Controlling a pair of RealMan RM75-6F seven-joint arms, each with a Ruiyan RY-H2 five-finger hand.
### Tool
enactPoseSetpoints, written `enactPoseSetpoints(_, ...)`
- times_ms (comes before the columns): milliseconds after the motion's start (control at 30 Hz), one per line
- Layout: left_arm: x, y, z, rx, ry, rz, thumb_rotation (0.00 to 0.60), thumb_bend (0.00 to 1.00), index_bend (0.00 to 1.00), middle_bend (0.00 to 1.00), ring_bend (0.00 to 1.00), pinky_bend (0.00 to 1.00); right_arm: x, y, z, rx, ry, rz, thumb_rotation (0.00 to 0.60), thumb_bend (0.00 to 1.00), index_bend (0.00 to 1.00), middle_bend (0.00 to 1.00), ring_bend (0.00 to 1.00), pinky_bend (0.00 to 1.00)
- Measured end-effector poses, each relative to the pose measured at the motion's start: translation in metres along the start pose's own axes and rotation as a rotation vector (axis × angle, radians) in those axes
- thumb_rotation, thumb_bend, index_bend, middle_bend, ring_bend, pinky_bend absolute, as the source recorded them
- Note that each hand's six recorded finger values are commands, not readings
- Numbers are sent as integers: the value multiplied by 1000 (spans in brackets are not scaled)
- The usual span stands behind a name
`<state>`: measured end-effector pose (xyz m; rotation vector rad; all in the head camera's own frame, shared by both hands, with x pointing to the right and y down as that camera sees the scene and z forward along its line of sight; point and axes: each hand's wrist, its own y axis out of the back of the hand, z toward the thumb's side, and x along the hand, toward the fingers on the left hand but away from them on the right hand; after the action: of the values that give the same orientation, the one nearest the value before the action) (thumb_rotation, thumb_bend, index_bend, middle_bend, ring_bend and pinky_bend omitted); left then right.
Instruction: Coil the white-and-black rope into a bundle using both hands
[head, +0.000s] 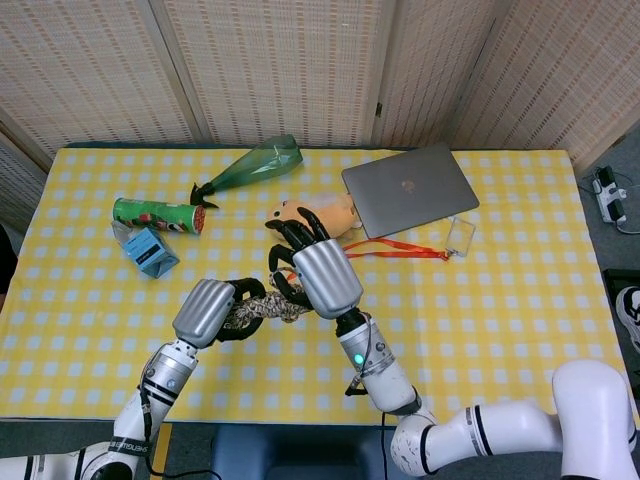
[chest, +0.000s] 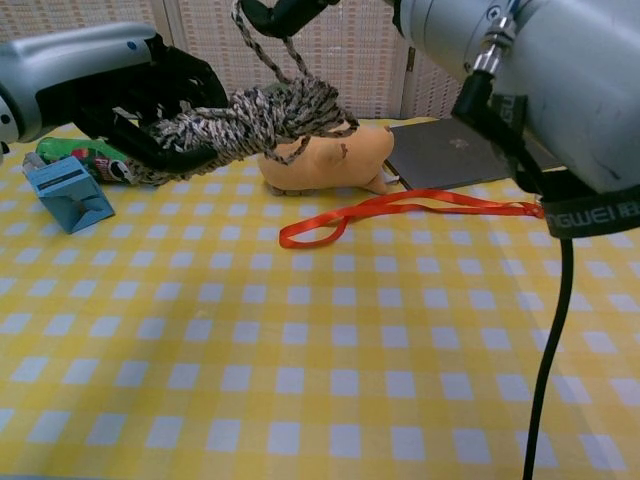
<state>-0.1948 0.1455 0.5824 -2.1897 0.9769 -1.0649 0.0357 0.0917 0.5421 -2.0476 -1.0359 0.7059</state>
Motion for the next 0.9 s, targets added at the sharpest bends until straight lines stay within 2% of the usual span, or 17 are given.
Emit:
enactPoseSetpoints(233, -2, -4, 1, -45, 0, -46, 600, 652, 827, 826, 682, 682, 0, 2, 4, -38, 33, -10, 600, 476, 684, 230, 204, 81)
enactPoseSetpoints(367, 1, -5, -3, -50, 25, -54, 600, 652, 828, 826, 689, 683, 5, -3, 11, -23, 74, 6, 600, 475, 684, 226, 203, 78)
enactPoseSetpoints(500, 4, -7, -9, -80, 68, -72, 600, 652, 828, 826, 694, 697, 12, -3, 16, 5, 99, -9, 600, 476, 683, 224, 201, 77)
enactPoseSetpoints(767, 13, 0, -30, -184, 170, -66, 600, 652, 828, 826, 700, 717, 29, 5, 10, 140, 102, -81, 600, 476, 683, 213, 202, 75)
enactPoseSetpoints(900, 16, 4, -36, -233, 198, -54, 600, 652, 828, 827, 704, 720, 37, 1, 8, 227, 119, -96, 600, 476, 683, 207, 201, 75)
